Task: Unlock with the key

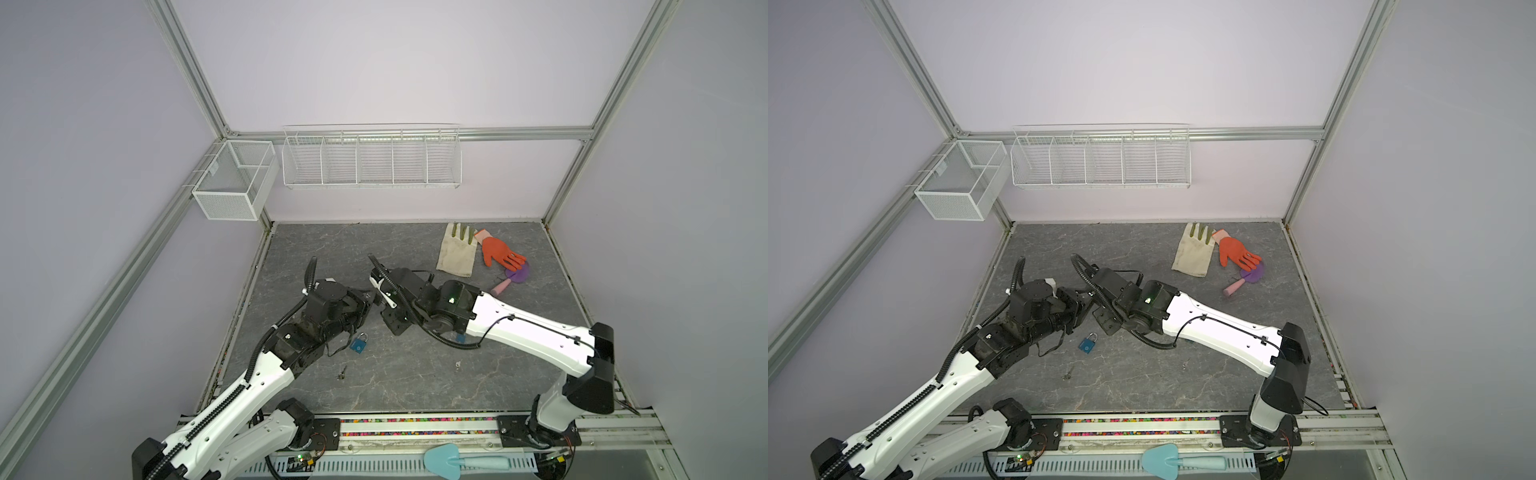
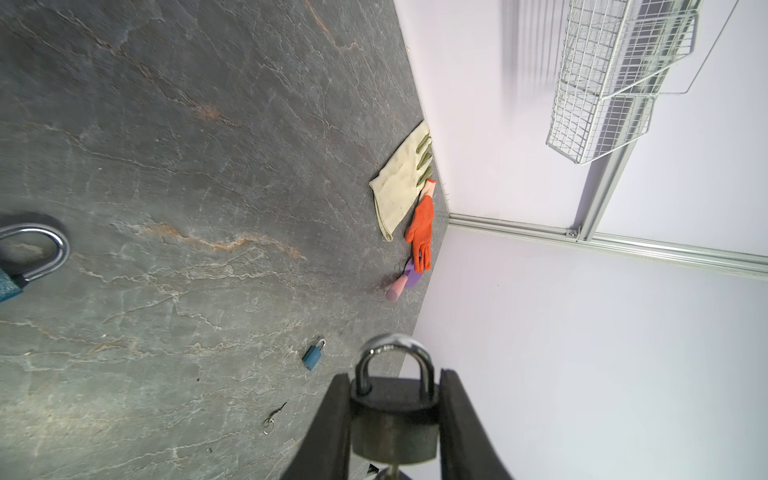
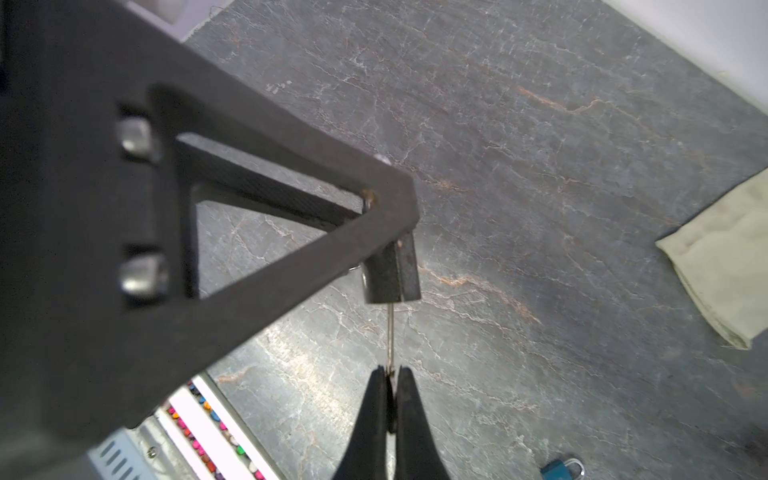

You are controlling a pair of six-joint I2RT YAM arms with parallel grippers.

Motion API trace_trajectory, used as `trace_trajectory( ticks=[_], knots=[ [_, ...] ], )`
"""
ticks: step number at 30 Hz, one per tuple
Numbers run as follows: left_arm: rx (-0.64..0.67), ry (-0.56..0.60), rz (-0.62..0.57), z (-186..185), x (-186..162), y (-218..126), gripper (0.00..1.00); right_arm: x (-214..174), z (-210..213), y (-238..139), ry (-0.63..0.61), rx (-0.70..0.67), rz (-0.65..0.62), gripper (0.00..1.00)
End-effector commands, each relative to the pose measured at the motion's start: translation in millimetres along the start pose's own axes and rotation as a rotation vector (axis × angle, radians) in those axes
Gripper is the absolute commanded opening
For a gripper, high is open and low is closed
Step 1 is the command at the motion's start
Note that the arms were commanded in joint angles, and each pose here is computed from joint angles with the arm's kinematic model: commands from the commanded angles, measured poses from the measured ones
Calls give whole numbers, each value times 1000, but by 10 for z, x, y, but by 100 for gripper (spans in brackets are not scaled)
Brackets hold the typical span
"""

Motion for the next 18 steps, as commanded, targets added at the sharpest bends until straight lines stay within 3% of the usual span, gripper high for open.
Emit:
trace_trajectory(
  ticks=[1, 4, 12, 18],
  knots=[
    [14, 42, 64, 72, -81, -20, 0, 311, 9, -232, 90, 157, -219, 7],
    [-13, 46, 68, 54, -85, -12, 0, 260, -49, -239, 120, 152, -219, 6],
    [9, 41, 15, 42, -37, -94, 0, 100, -51, -109, 9, -69, -87, 6],
    [-4, 28, 73, -45, -104, -87, 0, 184, 15, -74, -25, -81, -107, 7]
  ],
)
Point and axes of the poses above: each gripper's point midway between its finger pads, its own y axis out along the fingers, its own z axis along the line the jaws close on, x = y × z, the point moved 8 cm from there along -y, back along the fingers, and after that the axes turned 11 degrees about -y, right-handed, at the moved point
